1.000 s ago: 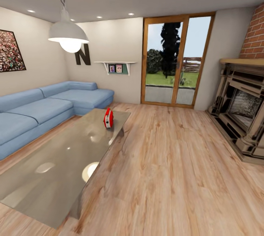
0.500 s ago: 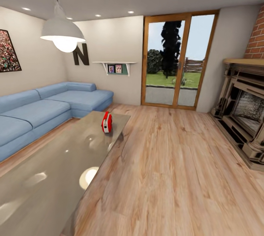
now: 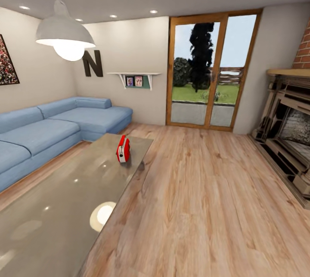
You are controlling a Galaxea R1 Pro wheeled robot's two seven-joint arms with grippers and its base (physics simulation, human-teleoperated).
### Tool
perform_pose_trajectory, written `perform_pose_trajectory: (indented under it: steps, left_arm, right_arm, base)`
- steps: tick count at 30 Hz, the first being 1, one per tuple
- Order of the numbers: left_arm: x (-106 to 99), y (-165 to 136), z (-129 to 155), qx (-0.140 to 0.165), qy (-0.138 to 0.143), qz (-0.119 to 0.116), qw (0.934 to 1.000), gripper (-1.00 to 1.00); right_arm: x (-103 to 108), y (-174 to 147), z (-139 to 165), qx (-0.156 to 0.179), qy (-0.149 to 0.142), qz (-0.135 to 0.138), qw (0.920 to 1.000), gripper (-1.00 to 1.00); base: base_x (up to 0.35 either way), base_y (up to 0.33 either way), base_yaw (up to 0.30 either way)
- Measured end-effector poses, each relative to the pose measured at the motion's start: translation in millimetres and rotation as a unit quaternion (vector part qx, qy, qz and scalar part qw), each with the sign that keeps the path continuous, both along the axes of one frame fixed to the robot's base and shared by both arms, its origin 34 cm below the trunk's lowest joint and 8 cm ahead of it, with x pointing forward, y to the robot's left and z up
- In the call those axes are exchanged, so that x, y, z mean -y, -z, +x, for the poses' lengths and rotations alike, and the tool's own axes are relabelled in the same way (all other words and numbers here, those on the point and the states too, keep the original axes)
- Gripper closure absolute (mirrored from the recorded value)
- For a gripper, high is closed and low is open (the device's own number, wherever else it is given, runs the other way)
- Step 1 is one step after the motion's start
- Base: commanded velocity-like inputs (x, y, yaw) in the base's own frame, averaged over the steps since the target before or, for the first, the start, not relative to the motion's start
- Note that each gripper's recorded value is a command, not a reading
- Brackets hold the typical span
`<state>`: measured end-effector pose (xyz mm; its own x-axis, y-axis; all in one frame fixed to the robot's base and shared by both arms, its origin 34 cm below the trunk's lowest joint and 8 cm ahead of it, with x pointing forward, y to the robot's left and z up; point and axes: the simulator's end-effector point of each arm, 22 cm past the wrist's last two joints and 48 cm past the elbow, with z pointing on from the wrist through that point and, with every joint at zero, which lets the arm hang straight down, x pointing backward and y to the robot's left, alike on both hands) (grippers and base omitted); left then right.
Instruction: Turn on the radio receiver that's on the table in the living room.
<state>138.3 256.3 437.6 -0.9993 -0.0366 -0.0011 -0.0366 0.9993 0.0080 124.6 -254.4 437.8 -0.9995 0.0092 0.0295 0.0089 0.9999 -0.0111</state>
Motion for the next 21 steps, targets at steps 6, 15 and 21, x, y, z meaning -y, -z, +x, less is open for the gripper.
perform_pose_trajectory:
  steps: [6,15,21]
  left_arm:
    - [-0.2,0.0,0.5,0.001,0.000,0.000,1.0000,-1.00]
    - [0.0,0.0,2.0,0.003,0.000,0.000,1.0000,-1.00]
    - [0.2,0.0,3.1,0.004,0.000,0.000,1.0000,-1.00]
  right_arm:
    - [0.0,0.0,0.4,0.001,0.001,0.000,1.0000,-1.00]
    - [0.0,0.1,2.0,0.003,0.002,0.000,1.0000,-1.00]
    - [0.0,0.1,3.1,0.004,0.002,0.000,1.0000,-1.00]
  base:
    - [0.324,0.000,-0.093]
    - [0.324,0.000,-0.246]
    - [0.324,0.000,-0.265]
